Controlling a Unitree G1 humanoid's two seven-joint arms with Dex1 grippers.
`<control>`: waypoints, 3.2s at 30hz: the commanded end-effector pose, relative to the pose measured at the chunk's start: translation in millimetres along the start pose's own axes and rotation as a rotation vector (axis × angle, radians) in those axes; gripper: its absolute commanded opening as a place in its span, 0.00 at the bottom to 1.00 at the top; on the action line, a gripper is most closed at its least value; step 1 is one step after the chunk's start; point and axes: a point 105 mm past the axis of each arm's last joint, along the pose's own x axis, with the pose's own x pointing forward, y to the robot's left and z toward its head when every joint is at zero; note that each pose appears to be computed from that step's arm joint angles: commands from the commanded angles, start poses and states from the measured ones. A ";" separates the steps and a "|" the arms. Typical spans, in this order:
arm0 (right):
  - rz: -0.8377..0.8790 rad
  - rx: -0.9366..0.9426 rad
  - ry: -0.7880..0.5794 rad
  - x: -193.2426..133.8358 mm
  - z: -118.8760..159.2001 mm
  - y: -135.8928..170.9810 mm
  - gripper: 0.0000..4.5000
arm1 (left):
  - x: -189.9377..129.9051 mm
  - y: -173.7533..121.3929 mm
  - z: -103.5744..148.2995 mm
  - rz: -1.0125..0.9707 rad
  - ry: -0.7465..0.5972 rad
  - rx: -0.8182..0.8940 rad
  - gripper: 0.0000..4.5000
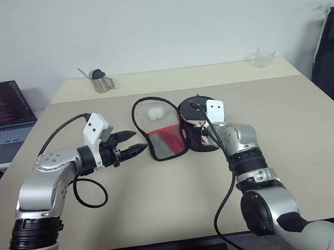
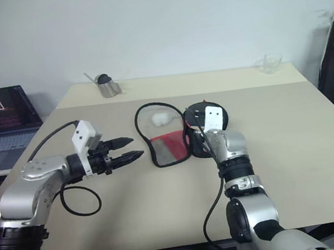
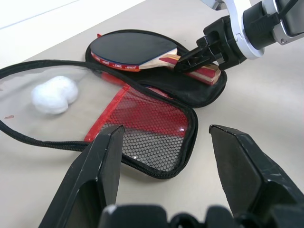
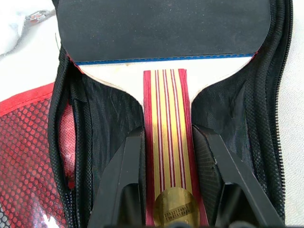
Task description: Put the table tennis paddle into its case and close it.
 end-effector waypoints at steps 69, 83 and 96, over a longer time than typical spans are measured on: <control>0.400 -0.499 -0.293 -123.3 69.0 -117.6 1.00 | 139.7 34.2 52.9 0.180 -0.152 -0.121 0.69; 0.300 -0.402 -0.309 -117.9 78.9 -133.7 1.00 | 170.0 -15.7 41.7 0.122 -0.060 0.013 0.69; 0.343 0.058 -0.081 -57.5 28.8 -96.9 1.00 | 67.4 -15.5 63.9 -0.213 -0.167 0.178 0.69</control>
